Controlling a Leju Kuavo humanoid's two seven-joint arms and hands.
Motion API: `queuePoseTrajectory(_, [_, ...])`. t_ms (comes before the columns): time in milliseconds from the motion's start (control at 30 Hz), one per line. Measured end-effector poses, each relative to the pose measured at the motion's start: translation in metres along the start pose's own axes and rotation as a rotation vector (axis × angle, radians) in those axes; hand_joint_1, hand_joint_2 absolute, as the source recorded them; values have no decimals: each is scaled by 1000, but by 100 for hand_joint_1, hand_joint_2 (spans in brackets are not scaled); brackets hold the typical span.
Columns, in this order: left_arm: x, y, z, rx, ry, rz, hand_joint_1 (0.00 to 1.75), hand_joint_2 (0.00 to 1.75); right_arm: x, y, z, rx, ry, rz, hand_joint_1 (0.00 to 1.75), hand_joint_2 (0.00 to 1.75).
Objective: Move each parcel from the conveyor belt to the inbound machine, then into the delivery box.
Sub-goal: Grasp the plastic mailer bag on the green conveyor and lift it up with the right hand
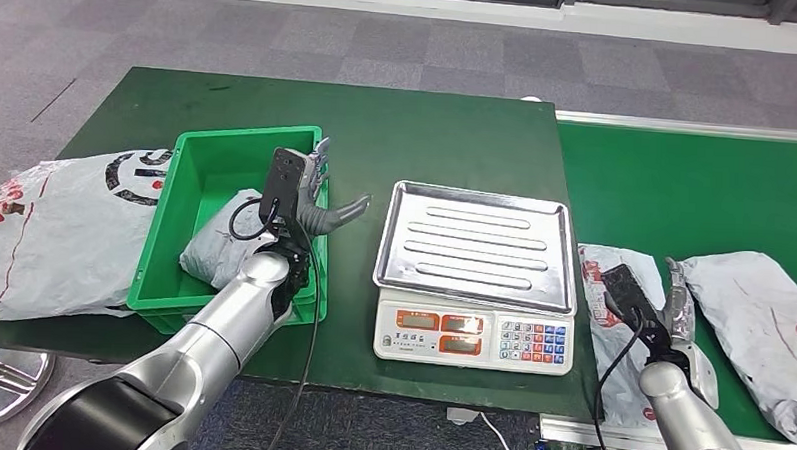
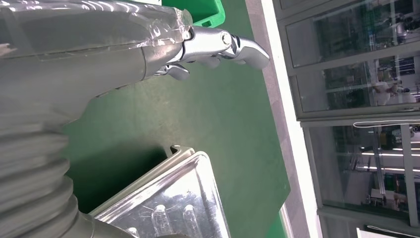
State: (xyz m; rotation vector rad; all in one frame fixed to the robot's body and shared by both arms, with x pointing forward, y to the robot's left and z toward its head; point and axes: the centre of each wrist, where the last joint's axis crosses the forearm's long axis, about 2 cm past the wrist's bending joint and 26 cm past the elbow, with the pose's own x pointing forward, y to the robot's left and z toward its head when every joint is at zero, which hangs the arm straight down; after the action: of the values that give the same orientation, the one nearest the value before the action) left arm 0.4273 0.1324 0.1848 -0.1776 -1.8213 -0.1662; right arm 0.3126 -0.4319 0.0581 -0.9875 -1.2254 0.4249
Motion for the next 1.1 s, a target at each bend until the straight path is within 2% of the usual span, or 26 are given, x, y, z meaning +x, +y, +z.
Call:
queuePoseTrajectory(267, [0,0,0,6,-1,1,0,175,-1,0,0,11,7,10,0,175])
queuePoseTrajectory(333, [-4,5,4,42,-5,18,0,175,-21,-6,11,114,77,103,0,175])
queuePoseTrajectory(400, [-13,12,13,85,-9,46,0,175,-51,-25,36,323,220,278,0,175])
queuePoseTrajectory(467, [-23,23,23,110,-4,58,0,175,-66,-44,61,496,309,434,0,175])
queuePoseTrajectory(533, [-29,34,30,131,1,53,0,175,-69,-57,77,561,294,517,0,175])
queuePoseTrajectory(633, [-29,40,32,144,-7,51,0,175,-65,-67,87,581,228,563,0,175])
queuePoseTrajectory(800, [-29,41,33,150,-11,54,0,175,-59,-73,96,624,172,586,0,175])
queuePoseTrajectory(1100, [-29,41,34,153,-12,56,0,175,-58,-79,103,640,143,609,0,175])
